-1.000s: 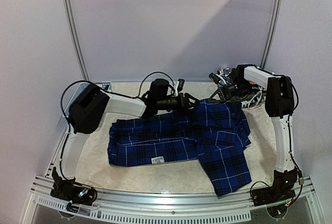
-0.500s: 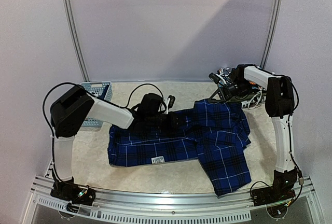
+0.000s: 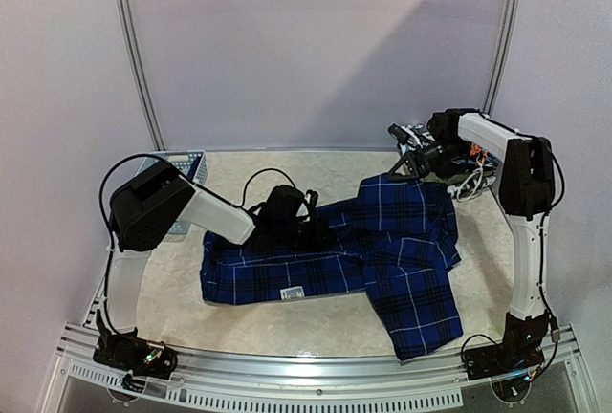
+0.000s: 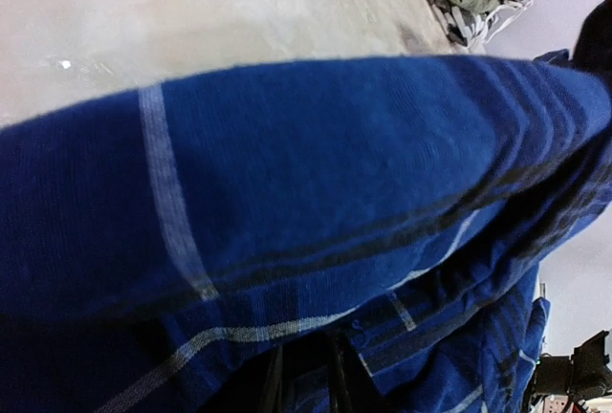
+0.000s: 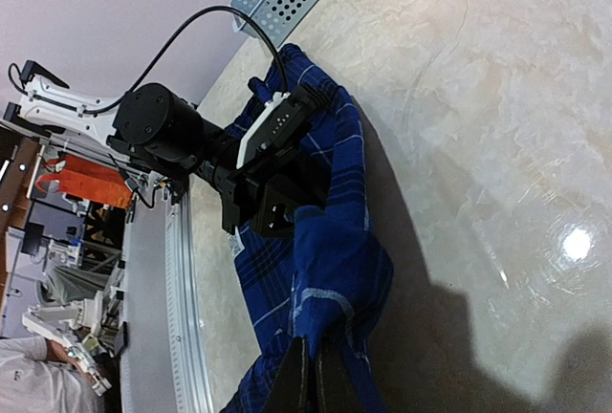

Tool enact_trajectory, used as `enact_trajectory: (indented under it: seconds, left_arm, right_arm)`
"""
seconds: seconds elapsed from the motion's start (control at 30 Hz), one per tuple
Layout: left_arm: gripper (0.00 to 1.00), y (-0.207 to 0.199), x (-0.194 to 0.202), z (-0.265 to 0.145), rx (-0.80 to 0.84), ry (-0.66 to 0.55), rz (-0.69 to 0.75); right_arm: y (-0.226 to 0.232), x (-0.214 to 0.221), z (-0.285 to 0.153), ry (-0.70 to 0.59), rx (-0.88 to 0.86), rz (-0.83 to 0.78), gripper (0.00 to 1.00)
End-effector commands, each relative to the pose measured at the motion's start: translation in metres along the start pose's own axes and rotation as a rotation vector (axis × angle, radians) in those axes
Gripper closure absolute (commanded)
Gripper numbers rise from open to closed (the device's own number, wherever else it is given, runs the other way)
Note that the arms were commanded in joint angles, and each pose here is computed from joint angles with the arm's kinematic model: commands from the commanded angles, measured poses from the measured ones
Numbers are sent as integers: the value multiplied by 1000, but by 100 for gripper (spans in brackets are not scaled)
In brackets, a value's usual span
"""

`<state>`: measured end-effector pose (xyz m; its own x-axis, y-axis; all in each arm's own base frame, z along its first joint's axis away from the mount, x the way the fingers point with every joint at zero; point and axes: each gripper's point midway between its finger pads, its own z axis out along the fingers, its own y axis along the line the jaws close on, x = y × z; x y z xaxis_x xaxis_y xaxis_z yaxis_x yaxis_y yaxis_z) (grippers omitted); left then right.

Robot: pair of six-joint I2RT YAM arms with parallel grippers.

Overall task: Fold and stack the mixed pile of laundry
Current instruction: Adjust the rectangle-folded shirt at the center of the board.

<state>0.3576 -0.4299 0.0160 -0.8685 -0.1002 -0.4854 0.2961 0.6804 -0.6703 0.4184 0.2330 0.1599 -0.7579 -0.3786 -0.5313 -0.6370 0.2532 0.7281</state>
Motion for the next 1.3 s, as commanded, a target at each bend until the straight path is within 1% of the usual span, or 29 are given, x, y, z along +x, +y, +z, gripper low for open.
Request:
enact_trajectory:
  seconds: [0.0,0.23,0.37,0.5,0.6,0.67,0.73,0.8,0.9,0.97,1.0,1.03,1.07,1.1,1.17,1.23,1.27]
  left_arm:
    - [81,37,36,3,-114,92,-20]
    - [82,38,42,1,-107,113,-19]
    - [82,37,43,0,-101,118,-14]
    - [82,35,43,0,-95,123,-14]
    - [82,35,44,-2,-92,128,-10]
    - [82,35,44,-6,-95,134,-5]
    - [82,37,43,-10,-103,139,7]
    - [82,38,41,-14,-110,145,14]
    - [82,38,40,-17,-111,158,23]
    - [82,37,41,-17,-112,172,31]
    - [82,37,40,-16,-112,175,34]
    - [82,36,40,-16,-113,177,36]
    - [82,37,39,-15,-115,179,37]
    - [82,37,39,-15,-118,180,40]
    - [81,37,37,-15,-125,180,47]
    - [81,37,36,-15,-127,182,53]
    - [81,36,36,-15,-127,182,55]
  right_arm:
    - [25,-33,-23,-84,103,-107,100]
    - [42,-45,-35,-113,152,-183,100]
    - [55,-38,-29,-78,186,-268,99]
    - [59,-9,-11,59,290,-416,97]
    - [45,21,0,173,417,-531,94]
    - [42,38,1,202,481,-588,94]
    - [55,53,-4,209,518,-645,94]
    - [67,74,-2,251,522,-674,92]
    - [87,133,18,384,428,-651,82]
    - [104,179,38,488,310,-612,69]
    - [112,198,45,538,260,-596,64]
    - [119,211,49,575,213,-566,60]
    - [126,216,50,588,176,-542,58]
    - [131,213,49,587,153,-520,56]
    - [143,183,38,525,138,-495,54]
    - [158,133,14,393,136,-499,51]
    - [158,107,-3,321,150,-481,49]
